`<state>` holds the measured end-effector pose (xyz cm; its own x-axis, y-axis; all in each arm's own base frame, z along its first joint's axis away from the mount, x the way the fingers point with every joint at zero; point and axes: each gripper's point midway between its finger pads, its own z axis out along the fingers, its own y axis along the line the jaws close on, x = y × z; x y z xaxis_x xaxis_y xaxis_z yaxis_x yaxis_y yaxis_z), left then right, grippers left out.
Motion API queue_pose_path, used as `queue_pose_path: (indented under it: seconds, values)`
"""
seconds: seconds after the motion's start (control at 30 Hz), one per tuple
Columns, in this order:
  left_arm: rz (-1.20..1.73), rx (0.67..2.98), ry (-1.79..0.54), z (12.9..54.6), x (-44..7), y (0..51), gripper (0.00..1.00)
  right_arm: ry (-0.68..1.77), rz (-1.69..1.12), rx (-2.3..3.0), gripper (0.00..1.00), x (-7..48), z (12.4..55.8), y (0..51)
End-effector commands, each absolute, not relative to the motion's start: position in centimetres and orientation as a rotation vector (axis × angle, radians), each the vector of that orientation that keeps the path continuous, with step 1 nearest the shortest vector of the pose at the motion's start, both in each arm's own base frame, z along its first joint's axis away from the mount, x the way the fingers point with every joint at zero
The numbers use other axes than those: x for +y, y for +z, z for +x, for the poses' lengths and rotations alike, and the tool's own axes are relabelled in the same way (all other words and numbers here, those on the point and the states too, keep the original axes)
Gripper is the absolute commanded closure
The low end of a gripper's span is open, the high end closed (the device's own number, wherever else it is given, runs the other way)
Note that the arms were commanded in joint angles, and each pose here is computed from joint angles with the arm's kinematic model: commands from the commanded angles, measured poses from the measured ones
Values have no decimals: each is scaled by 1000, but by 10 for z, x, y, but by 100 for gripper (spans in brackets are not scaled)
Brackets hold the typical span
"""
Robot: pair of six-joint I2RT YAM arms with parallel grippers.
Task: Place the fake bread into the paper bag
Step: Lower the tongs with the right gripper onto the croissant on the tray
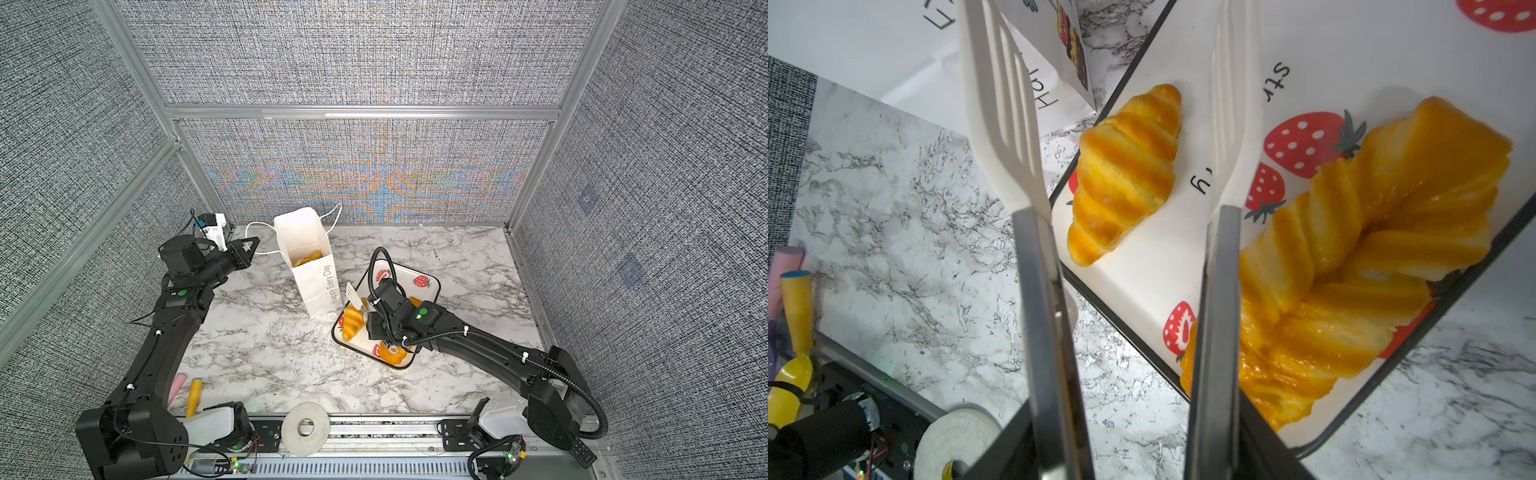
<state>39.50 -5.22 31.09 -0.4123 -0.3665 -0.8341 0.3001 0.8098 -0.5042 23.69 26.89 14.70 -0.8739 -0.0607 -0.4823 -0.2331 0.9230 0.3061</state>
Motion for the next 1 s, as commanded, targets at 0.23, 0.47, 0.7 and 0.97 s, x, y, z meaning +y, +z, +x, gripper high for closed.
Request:
queue_pose_path:
  seconds: [0.23, 0.47, 0.7, 0.97]
  values:
    - [-33, 1843, -738, 395, -54, 314, 100, 533, -212, 2638, 44, 284, 226, 133]
    - [-32, 1842, -736, 395, -54, 314, 100, 525, -229, 2660, 44, 289, 223, 124]
    - [-31, 1841, -737, 395, -54, 315, 100, 507, -236, 2677, 43, 288, 221, 117]
    - [-32, 1842, -738, 395, -54, 314, 100, 476, -240, 2691, 40, 284, 220, 112]
